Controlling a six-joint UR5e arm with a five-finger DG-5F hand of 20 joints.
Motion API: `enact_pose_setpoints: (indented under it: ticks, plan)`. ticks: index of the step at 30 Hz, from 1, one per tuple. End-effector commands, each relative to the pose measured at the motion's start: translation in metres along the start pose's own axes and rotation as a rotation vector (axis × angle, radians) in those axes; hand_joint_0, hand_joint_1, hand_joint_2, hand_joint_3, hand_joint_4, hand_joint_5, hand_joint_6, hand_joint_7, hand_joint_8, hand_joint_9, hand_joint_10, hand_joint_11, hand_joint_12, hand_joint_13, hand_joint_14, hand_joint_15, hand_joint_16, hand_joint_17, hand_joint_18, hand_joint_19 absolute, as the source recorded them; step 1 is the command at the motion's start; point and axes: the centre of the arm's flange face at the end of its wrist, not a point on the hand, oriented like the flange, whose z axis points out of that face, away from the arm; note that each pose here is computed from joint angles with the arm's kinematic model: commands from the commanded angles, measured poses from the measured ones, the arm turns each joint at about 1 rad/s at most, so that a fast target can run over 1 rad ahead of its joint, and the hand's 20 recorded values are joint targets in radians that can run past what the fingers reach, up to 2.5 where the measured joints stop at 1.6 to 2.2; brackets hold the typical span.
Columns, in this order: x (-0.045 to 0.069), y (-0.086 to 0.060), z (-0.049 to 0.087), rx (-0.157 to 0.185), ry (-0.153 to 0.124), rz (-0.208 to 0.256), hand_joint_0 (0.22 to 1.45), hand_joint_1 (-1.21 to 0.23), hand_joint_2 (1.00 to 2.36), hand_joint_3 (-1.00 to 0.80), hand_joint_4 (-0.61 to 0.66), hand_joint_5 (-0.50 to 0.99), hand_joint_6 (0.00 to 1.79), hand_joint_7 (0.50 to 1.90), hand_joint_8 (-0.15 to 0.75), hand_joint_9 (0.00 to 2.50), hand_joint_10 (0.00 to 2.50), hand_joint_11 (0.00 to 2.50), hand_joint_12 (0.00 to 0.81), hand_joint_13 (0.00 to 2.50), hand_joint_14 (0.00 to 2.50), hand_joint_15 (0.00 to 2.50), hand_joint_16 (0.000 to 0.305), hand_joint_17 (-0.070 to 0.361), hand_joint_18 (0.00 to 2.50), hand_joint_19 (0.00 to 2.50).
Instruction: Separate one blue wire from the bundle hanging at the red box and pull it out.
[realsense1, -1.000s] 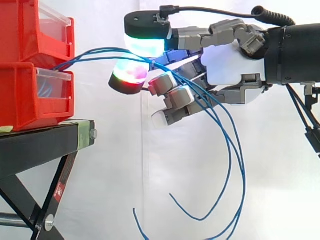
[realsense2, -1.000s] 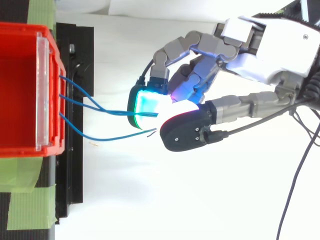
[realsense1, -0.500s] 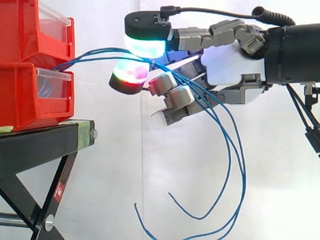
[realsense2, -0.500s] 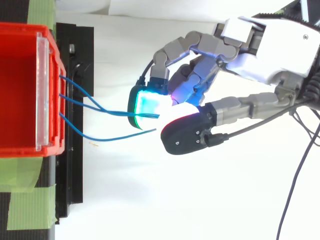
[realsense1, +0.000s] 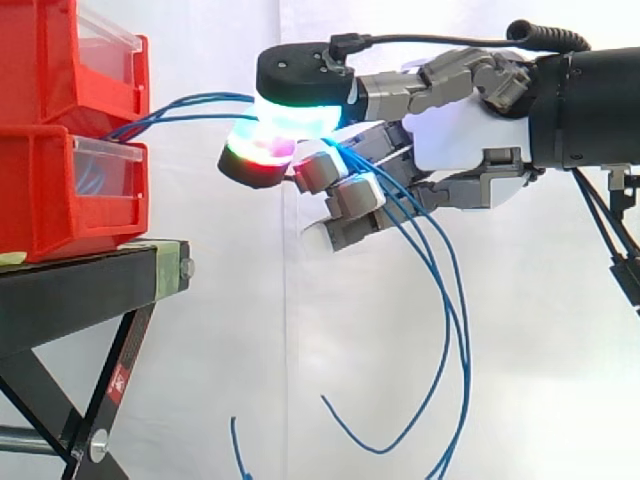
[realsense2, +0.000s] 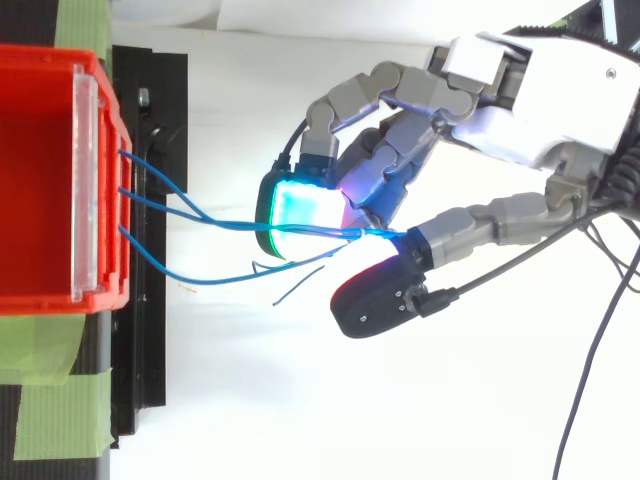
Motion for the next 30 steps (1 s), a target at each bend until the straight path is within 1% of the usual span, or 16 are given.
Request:
enact_pose_setpoints:
  ticks: [1,5,9,11,13,16,26,30]
  plan:
    - [-0.0003,0.0001,0.0000,0.000,0.000,0.000,0.64,-0.75,1.00,-0.47,0.15,-0.22,0.94,0.94,0.335,1.15,0.01,1.45,0.401,1.35,0.02,1.18,0.055,0.125,0.75,0.54]
    - [0.0000,-0.0007,0.0002,0.001,0.000,-0.001,0.64,-0.75,1.00,-0.48,0.16,-0.21,0.93,0.95,0.342,1.15,0.01,1.47,0.403,1.36,0.02,1.18,0.055,0.124,0.75,0.54]
    - [0.0000,-0.0007,0.0002,0.001,0.000,-0.001,0.64,-0.70,1.00,-0.47,0.16,-0.21,0.93,0.96,0.342,1.15,0.01,1.45,0.406,1.36,0.03,1.18,0.055,0.123,0.75,0.54]
    - [0.0000,-0.0007,0.0002,0.001,0.000,-0.001,0.64,-0.68,1.00,-0.46,0.16,-0.21,0.93,0.96,0.345,1.16,0.01,1.45,0.404,1.36,0.03,1.18,0.055,0.123,0.75,0.55]
    - [-0.0003,0.0001,0.0000,0.000,0.000,0.000,0.62,-0.61,1.00,-0.47,0.17,-0.21,0.93,0.95,0.342,1.16,0.01,1.45,0.398,1.36,0.02,1.18,0.055,0.123,0.75,0.56]
    - [0.0000,-0.0007,0.0002,0.001,0.000,-0.001,0.60,-0.57,1.00,-0.47,0.17,-0.21,0.93,0.95,0.347,1.17,0.01,1.44,0.407,1.36,0.02,1.18,0.055,0.124,0.75,0.57]
    - [0.0000,-0.0007,0.0002,0.001,0.000,-0.001,0.60,-0.57,1.01,-0.45,0.18,-0.21,0.93,0.96,0.345,1.17,0.01,1.44,0.408,1.37,0.02,1.18,0.056,0.126,0.76,0.58]
    - [-0.0006,0.0000,0.0000,0.001,-0.003,0.000,0.63,-0.62,1.01,-0.41,0.17,-0.21,0.93,0.97,0.353,1.18,0.01,1.44,0.407,1.37,0.02,1.18,0.055,0.125,0.76,0.58]
